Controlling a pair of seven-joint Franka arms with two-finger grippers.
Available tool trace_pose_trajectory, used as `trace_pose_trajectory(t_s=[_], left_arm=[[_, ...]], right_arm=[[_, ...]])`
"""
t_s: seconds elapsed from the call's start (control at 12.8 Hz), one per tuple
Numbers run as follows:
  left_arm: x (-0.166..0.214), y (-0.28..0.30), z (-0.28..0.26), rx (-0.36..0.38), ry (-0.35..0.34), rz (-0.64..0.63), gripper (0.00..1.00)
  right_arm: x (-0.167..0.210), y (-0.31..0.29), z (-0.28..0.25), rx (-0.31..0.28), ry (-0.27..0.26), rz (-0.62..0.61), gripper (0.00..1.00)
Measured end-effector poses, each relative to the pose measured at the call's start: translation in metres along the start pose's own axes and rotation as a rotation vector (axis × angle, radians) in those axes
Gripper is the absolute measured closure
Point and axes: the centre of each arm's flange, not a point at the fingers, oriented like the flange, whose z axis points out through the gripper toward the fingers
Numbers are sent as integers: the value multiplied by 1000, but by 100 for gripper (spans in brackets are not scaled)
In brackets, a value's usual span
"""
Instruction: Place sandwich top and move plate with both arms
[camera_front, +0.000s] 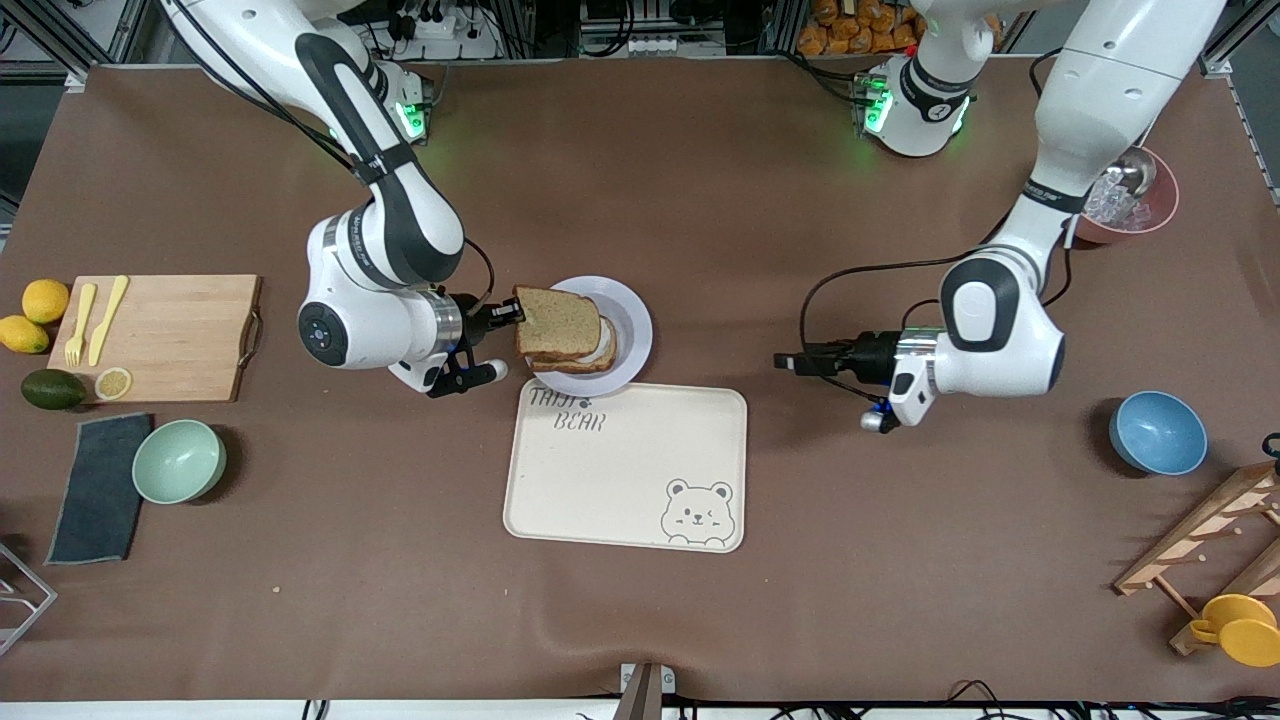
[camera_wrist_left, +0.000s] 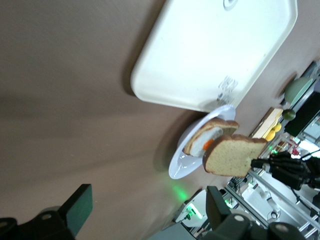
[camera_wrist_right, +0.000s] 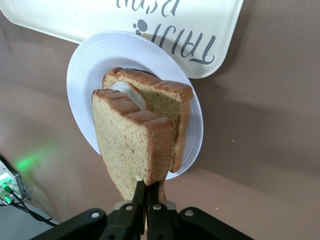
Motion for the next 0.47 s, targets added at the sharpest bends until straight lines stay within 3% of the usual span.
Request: trace_pose_trajectory(t_s=[0.47], left_arm=[[-23, 31, 48, -53, -55, 1, 0]], right_arm=[[0, 1, 9, 28, 3, 7, 96]])
